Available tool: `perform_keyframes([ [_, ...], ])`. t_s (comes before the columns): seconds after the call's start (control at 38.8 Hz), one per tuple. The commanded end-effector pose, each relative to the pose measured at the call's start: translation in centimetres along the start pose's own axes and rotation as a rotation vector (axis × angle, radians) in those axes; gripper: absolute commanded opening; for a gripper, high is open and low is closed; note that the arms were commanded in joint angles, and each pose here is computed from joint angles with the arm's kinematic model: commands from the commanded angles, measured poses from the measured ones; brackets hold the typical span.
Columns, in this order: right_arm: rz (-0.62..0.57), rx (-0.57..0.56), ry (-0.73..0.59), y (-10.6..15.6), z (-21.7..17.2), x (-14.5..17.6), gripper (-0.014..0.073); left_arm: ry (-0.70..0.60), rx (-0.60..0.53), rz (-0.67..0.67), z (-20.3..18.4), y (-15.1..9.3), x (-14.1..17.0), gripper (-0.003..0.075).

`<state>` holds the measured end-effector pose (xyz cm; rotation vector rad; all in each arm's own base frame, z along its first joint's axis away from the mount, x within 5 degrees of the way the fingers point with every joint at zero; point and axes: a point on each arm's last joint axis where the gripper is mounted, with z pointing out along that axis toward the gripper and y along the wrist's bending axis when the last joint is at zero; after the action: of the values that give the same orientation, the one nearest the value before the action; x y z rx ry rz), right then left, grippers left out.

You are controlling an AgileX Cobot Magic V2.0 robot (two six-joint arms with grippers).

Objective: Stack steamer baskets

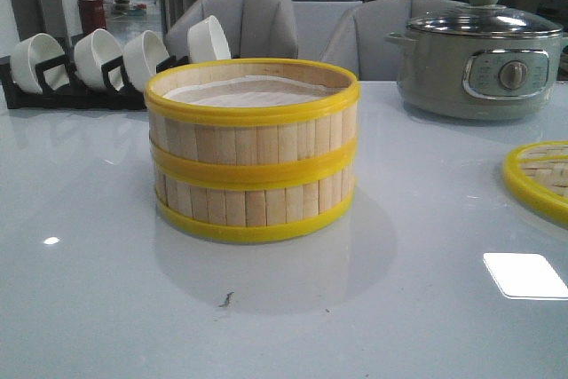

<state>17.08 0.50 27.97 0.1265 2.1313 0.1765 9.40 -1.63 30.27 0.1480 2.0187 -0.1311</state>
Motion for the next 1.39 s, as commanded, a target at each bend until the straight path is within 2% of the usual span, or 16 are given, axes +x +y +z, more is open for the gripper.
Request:
perform_keyframes([
  [0.0, -0.001, -0.003, -0.112, 0.2, -0.54, -1.76, 0.0422, -0.113, 0.002, -0.015, -0.41, -0.03, -1.6, 0.0087],
  [0.44, -0.001, -0.003, -0.112, 0.2, -0.54, -1.76, 0.0418, -0.115, 0.002, -0.015, -0.41, -0.03, -1.62, 0.0087],
  [0.54, -0.001, -0.004, -0.105, 0.23, -0.53, -1.69, 0.0334, -0.122, 0.002, -0.015, -0.42, -0.03, -1.68, 0.0087],
  [0.75, -0.001, -0.009, -0.068, 0.27, -0.51, -1.36, 0.004, -0.156, 0.001, -0.015, -0.46, -0.02, -1.99, 0.0086],
  [0.8, -0.001, -0.009, -0.065, 0.27, -0.5, -1.34, 0.0062, -0.156, 0.001, -0.015, -0.46, -0.02, -1.99, 0.0087],
  [1.37, 0.029, -0.025, -0.03, 0.41, -0.49, -1.02, 0.0055, -0.156, 0.001, -0.015, -0.46, -0.02, -1.99, 0.0086],
])
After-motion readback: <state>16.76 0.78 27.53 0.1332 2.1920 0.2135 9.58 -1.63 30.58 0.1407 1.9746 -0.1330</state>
